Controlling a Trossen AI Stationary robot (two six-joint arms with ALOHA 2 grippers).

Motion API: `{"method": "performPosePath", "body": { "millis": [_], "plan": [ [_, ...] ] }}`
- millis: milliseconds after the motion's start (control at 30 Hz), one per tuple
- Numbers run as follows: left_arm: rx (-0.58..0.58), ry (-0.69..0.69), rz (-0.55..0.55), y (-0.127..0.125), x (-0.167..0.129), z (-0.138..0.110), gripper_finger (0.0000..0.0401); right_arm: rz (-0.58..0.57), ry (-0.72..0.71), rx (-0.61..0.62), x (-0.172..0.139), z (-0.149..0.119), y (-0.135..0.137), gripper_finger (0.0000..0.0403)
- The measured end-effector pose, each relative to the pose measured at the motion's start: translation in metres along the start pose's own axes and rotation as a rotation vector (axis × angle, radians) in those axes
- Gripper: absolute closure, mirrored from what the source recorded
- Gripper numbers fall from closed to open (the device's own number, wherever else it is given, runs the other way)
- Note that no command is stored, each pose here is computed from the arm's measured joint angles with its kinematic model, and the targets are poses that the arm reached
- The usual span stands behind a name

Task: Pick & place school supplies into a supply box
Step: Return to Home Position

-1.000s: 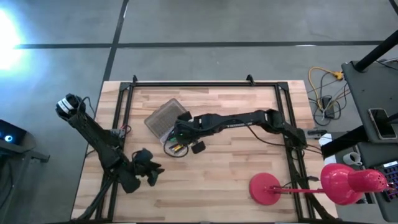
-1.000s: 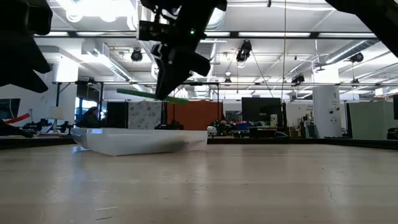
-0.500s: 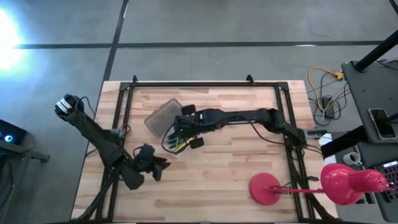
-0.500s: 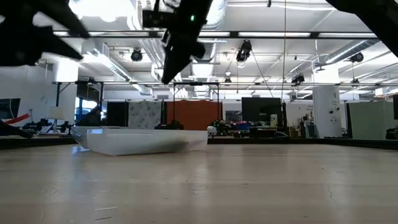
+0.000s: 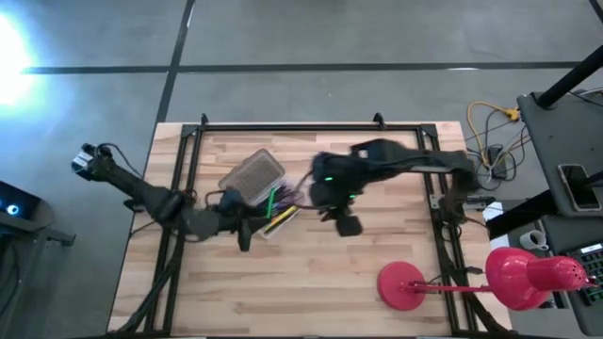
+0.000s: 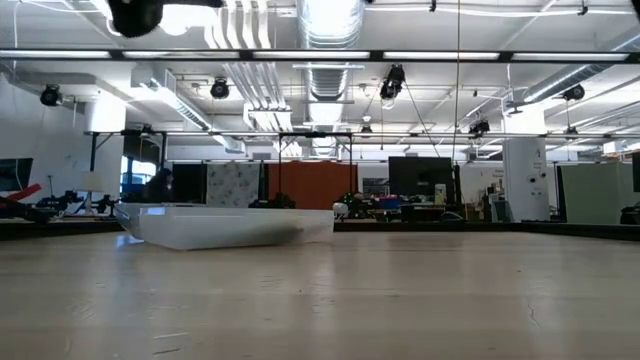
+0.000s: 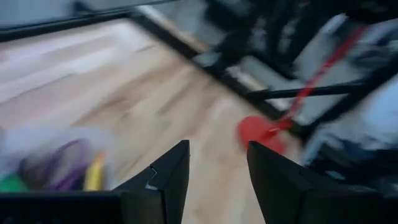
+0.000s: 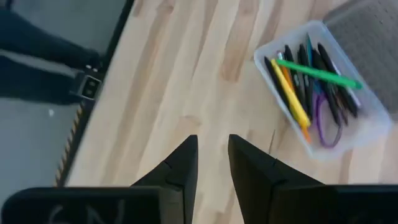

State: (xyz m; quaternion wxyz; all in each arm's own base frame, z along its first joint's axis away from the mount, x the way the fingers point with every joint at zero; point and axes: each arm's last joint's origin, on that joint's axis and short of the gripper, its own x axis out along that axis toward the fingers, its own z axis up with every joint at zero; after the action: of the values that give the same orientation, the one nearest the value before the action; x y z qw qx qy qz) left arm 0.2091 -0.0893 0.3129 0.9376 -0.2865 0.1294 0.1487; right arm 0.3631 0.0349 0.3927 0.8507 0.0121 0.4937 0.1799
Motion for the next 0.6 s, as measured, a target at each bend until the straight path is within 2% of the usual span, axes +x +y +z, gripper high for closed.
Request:
{"method": "performPosePath", "body": {
  "millis": [100,167,333,600],
  "plan": [
    [0.004,-0.022,-0.166,0.008,0.018,0.011,0.0256,0.004,-0.078,0.034,-0.012,-0.023,0.014,0.0324],
    [0.013,-0.033,-0.213,0.016,0.027,0.014,0.0256,0.004,-0.144,0.069,-0.016,-0.040,0.021,0.0327],
    [0.010,-0.047,-0.150,0.033,0.025,0.023,0.0256,-0.010,-0.316,0.153,-0.029,-0.092,0.030,0.0334],
    [0.063,-0.083,-0.166,0.047,-0.020,0.040,0.0256,0.043,-0.624,0.173,-0.048,-0.159,0.039,0.0326]
  ]
}}
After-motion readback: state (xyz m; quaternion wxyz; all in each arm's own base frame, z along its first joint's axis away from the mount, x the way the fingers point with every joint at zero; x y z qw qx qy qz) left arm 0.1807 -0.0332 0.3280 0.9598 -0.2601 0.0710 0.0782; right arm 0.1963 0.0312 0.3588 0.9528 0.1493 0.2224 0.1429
